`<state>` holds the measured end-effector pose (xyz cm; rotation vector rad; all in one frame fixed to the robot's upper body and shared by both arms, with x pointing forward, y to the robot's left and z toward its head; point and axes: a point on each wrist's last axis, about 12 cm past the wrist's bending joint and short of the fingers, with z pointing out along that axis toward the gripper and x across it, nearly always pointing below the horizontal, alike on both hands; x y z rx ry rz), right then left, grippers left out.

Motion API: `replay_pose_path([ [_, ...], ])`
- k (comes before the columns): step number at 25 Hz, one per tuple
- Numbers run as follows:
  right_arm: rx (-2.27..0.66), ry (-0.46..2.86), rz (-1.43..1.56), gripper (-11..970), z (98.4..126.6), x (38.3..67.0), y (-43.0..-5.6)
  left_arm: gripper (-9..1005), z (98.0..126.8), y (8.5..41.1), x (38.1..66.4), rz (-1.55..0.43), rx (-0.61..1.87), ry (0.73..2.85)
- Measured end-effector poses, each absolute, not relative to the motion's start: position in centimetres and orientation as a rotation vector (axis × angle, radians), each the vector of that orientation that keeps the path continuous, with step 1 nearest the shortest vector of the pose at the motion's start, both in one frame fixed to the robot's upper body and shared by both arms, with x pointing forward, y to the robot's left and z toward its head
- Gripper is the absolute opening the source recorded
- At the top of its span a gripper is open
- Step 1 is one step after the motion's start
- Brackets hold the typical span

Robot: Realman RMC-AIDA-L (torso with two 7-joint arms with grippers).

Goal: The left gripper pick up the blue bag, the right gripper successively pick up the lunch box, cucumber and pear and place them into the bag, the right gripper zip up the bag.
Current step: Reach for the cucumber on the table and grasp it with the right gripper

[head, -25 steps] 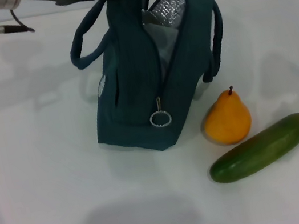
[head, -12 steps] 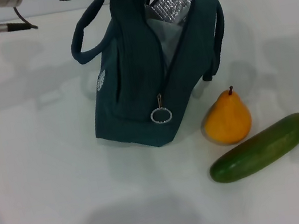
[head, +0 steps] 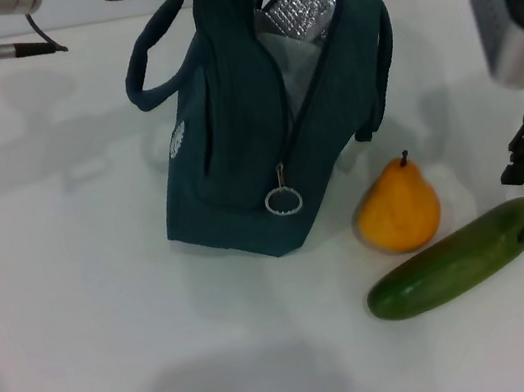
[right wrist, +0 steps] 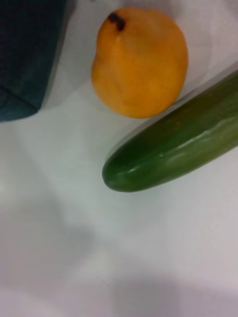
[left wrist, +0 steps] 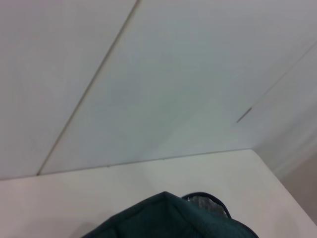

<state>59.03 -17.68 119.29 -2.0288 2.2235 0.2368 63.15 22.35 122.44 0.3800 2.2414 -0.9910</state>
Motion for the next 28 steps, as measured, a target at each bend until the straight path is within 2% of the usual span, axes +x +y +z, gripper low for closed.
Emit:
replay_pose_path([
  [10, -2.148, 2.122, 0.189, 703, 117.8, 58.5, -15.3, 73, 122.4, 22.6, 63.2, -0.977, 0.378, 2.229],
  [28, -2.268, 2.043, 0.136, 700, 115.7, 57.7, -13.2, 73, 122.5, 22.7, 63.2, -0.989, 0.385, 2.206],
])
